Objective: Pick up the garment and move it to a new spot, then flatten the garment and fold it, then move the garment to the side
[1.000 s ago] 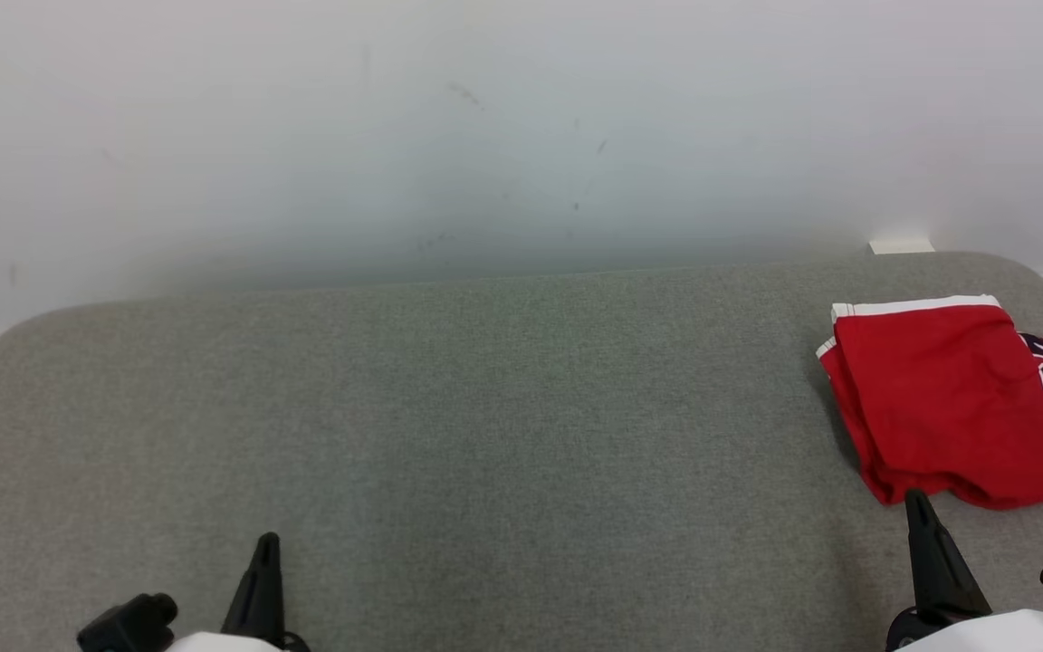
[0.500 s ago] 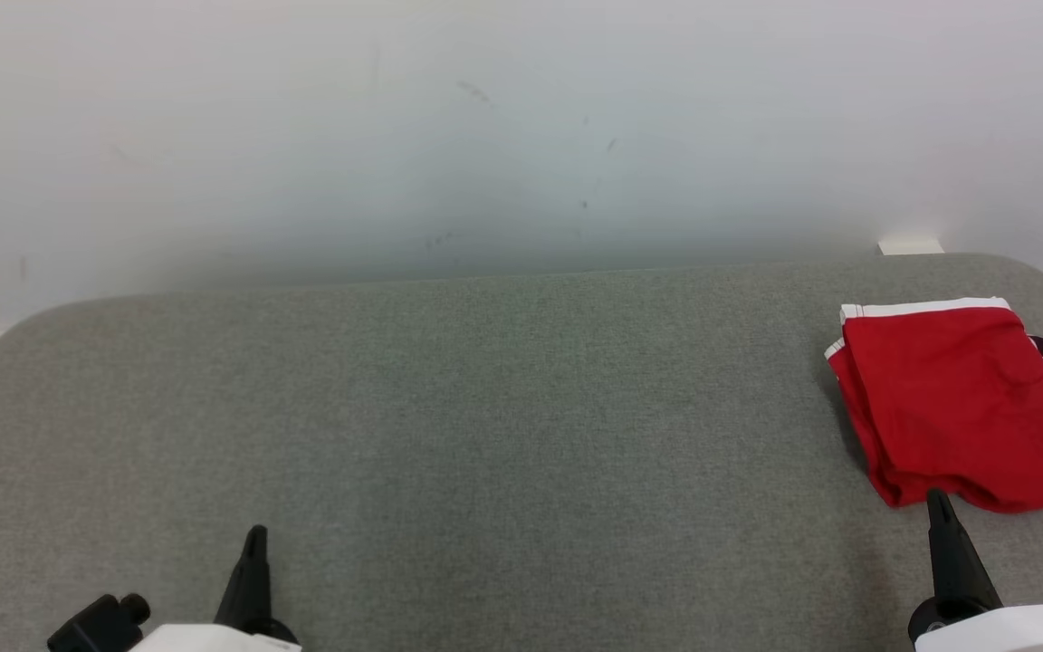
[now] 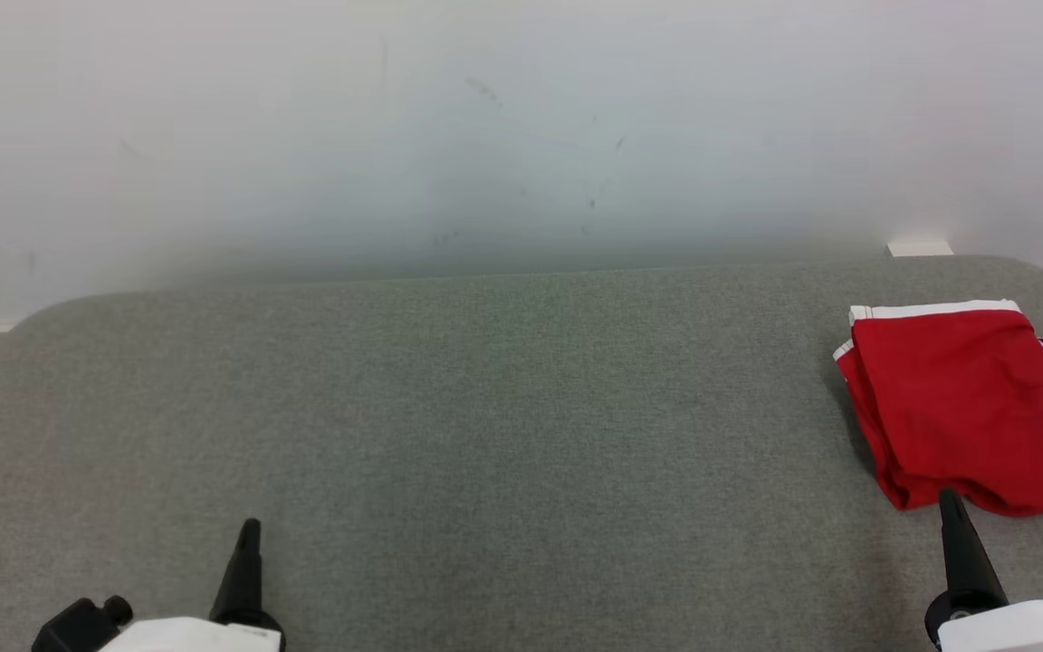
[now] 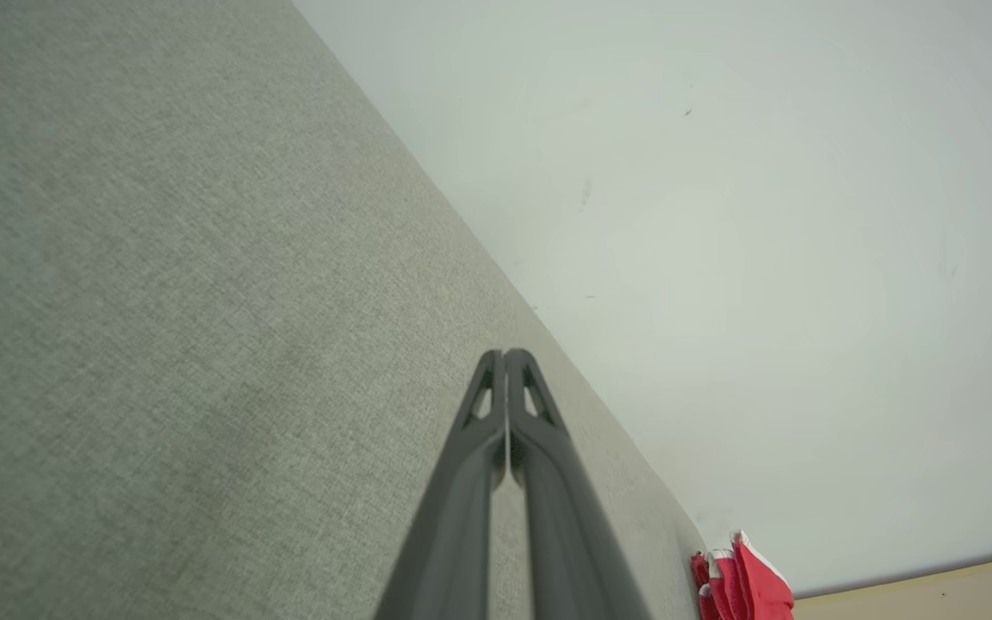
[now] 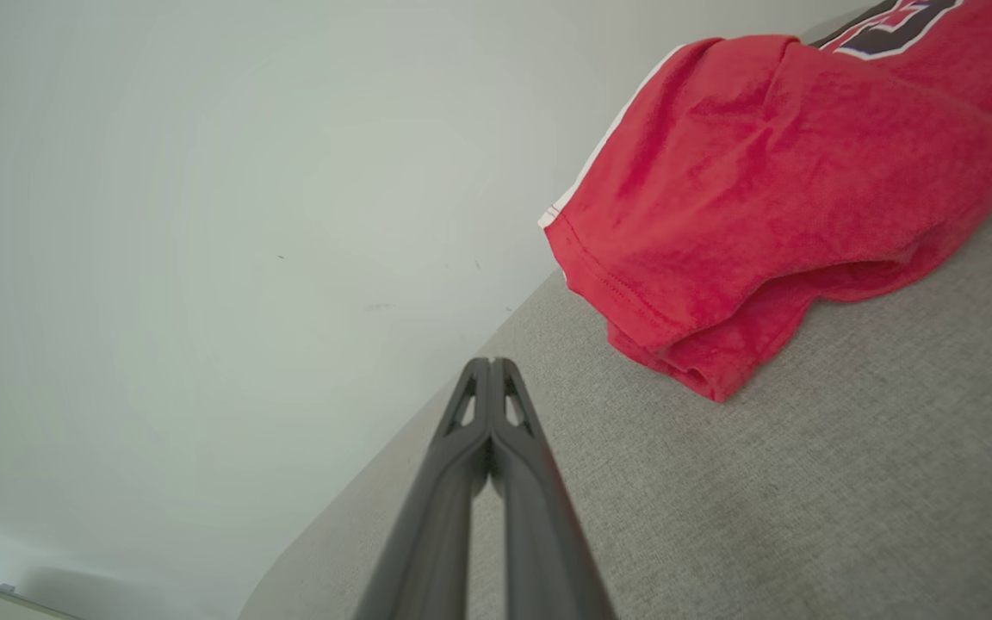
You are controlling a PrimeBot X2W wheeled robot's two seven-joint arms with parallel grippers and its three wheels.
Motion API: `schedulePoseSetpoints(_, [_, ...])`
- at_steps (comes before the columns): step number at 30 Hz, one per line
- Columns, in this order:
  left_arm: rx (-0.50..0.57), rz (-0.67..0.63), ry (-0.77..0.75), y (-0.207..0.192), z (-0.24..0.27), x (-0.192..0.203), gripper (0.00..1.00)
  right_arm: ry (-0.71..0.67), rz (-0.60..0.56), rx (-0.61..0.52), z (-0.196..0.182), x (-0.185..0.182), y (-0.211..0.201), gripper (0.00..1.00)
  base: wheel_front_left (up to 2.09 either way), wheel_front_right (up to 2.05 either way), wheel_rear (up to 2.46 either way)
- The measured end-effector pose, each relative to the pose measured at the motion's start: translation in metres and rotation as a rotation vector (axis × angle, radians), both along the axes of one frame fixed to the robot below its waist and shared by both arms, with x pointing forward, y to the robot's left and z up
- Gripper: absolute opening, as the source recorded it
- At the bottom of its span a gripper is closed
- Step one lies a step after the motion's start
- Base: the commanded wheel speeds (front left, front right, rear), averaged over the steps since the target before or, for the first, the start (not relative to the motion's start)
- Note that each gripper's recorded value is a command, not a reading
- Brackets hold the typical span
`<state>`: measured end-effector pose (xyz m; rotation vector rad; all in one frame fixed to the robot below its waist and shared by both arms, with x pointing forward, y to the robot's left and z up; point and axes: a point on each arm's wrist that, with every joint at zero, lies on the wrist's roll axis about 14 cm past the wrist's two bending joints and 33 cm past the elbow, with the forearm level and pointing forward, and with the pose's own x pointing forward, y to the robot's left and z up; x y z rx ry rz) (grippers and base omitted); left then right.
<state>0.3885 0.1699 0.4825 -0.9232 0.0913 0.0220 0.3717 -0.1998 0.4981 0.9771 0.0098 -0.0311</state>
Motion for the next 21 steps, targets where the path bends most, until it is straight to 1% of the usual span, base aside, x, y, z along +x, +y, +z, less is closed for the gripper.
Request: schedulePoseSetpoints(21, [-0.222, 0.021, -0.006, 0.0081, 0.0068, 0.0020, 0.00, 0.003, -0.006, 0.200, 0.0016, 0.0055, -0.0025, 0.00, 0.00, 0.00, 0.00])
